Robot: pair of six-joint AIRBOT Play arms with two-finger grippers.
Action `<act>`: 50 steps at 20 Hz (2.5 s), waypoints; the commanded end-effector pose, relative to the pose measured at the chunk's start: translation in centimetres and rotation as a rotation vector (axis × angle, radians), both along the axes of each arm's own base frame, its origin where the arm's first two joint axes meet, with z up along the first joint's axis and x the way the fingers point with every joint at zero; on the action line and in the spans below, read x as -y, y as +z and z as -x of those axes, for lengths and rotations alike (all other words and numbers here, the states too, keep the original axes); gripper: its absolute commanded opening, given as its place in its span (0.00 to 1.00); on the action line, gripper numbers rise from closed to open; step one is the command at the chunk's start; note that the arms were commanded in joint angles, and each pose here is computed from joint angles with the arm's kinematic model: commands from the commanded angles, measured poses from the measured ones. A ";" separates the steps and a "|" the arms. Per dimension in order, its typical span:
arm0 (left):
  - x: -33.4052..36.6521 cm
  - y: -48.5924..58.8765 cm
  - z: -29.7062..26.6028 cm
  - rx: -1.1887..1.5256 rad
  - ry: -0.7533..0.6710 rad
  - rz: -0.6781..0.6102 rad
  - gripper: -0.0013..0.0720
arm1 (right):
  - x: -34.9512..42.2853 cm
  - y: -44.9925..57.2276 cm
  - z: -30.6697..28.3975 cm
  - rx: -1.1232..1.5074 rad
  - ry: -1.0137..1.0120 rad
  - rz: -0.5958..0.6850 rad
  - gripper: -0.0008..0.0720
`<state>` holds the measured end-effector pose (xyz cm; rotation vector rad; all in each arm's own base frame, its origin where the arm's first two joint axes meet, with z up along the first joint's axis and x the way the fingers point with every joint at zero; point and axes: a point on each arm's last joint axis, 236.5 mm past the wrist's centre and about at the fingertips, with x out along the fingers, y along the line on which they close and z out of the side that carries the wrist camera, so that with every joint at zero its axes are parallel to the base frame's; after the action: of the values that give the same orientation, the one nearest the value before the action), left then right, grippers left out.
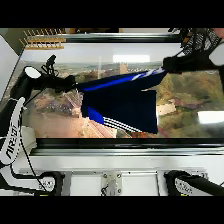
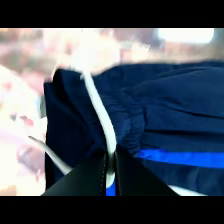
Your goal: Fold the clothes and pants, and hang the long-sleeved shirts on hangers.
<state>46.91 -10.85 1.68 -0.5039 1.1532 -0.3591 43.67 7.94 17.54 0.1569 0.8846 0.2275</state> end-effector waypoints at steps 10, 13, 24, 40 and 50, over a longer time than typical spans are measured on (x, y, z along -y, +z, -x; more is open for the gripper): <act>0.1 -9.3 8.9 -0.225 -0.058 -0.021 0.04 | 0.2 -20.5 19.6 -0.431 -0.030 0.029 0.02; 0.2 -10.2 10.0 -0.256 -0.063 -0.019 0.04 | 0.3 -21.6 19.8 -0.428 -0.039 0.028 0.02; 0.7 -0.3 7.6 -0.114 -0.151 0.008 0.74 | 6.6 -13.7 14.4 -0.326 -0.285 -0.115 0.91; 9.7 3.4 12.0 0.095 -0.287 -0.012 0.04 | 5.1 -29.5 8.0 -0.550 -0.199 -0.647 0.91; 12.4 3.5 13.3 0.108 -0.354 -0.009 0.04 | -4.2 -28.3 4.8 -0.453 -0.032 -0.626 0.48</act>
<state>33.83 -22.80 5.16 -0.2746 1.1381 -0.6683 37.77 10.75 -11.49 0.8514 1.2808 0.4052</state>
